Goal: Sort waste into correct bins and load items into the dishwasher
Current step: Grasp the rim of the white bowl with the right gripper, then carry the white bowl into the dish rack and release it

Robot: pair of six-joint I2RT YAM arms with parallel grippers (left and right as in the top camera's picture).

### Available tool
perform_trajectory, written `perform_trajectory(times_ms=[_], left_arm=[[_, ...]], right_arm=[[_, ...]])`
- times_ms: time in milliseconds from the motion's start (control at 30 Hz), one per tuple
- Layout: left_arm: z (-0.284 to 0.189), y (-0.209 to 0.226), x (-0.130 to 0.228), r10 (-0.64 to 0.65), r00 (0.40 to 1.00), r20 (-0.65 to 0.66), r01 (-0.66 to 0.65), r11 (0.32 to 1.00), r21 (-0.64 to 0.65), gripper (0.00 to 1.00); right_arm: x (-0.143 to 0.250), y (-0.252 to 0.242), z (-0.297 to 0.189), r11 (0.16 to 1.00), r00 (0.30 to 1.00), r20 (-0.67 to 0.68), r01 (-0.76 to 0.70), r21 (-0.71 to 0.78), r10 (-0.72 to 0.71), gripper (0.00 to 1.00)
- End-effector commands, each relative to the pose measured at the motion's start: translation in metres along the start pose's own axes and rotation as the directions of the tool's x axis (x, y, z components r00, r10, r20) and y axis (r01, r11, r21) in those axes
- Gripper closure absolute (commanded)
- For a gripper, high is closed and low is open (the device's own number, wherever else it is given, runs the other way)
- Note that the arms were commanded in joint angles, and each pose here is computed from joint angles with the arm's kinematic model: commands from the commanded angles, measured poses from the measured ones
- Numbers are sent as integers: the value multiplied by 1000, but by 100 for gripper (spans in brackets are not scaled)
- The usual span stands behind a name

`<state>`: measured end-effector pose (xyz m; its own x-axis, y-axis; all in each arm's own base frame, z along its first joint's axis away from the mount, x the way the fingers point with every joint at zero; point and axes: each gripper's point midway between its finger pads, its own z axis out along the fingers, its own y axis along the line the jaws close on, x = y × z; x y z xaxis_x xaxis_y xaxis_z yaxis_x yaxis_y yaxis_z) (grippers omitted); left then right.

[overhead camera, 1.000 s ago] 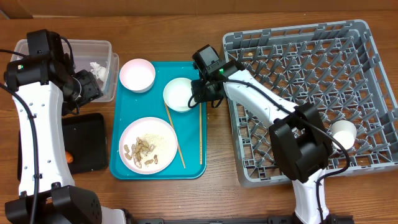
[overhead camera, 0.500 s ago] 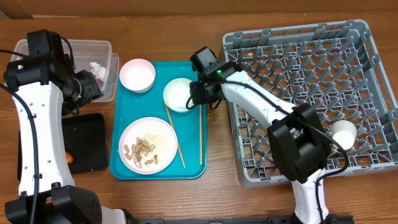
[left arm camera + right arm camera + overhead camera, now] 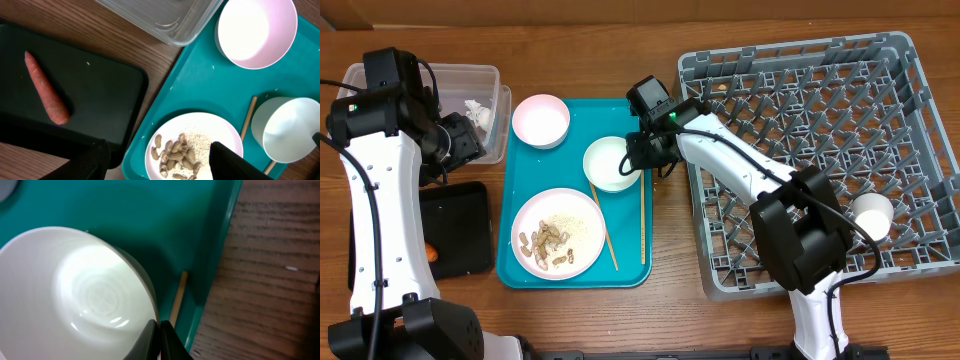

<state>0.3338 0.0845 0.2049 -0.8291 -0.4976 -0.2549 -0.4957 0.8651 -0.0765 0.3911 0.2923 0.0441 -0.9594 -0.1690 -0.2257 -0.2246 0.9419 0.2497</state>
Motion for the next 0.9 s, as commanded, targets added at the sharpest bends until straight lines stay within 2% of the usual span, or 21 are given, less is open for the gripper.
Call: perform_trajectory(times_ms=[0, 33, 200, 267, 300, 333, 400, 433, 533, 600, 700, 867], left_arm=[[-4, 0, -2, -2, 1000, 13, 2, 1000, -3, 34], [-4, 0, -2, -2, 1000, 14, 2, 1000, -3, 34], [-4, 0, -3, -2, 1000, 19, 2, 1000, -1, 34], [-4, 0, -4, -2, 1000, 22, 2, 1000, -1, 34], [-4, 0, -4, -2, 1000, 22, 2, 1000, -1, 34], [-4, 0, -4, -2, 1000, 23, 2, 1000, 0, 34], [-4, -1, -5, -2, 1000, 27, 2, 1000, 1, 34], [-4, -1, -6, -2, 1000, 30, 2, 1000, 2, 34], [-4, -1, -6, -2, 999, 32, 2, 1000, 3, 34], [-4, -1, -6, -2, 999, 32, 2, 1000, 3, 34], [-4, -1, -6, -2, 999, 32, 2, 1000, 3, 34], [-4, -1, -6, -2, 1000, 30, 2, 1000, 4, 34]], right_arm=[[-27, 1, -40, 1000, 996, 84, -5, 16, 4, 96], [-46, -6, -81, 998, 987, 158, -13, 66, 3, 96], [-76, -39, -190, 973, 929, 370, -83, 215, -3, 96], [-80, -87, -253, 910, 865, 502, -214, 356, 6, 96], [-78, -100, -265, 884, 855, 518, -242, 401, -1, 96], [-75, -125, -281, 827, 845, 534, -290, 482, -15, 96], [-62, -179, -313, 651, 830, 557, -414, 637, -18, 96], [-53, -206, -330, 535, 810, 587, -493, 686, -5, 96], [-29, -261, -369, 257, 709, 705, -684, 683, 14, 96], [-15, -289, -383, 126, 661, 751, -746, 654, 10, 96], [5, -335, -382, -20, 643, 766, -766, 643, 25, 96], [36, -391, -345, -134, 680, 726, -713, 688, 105, 96]])
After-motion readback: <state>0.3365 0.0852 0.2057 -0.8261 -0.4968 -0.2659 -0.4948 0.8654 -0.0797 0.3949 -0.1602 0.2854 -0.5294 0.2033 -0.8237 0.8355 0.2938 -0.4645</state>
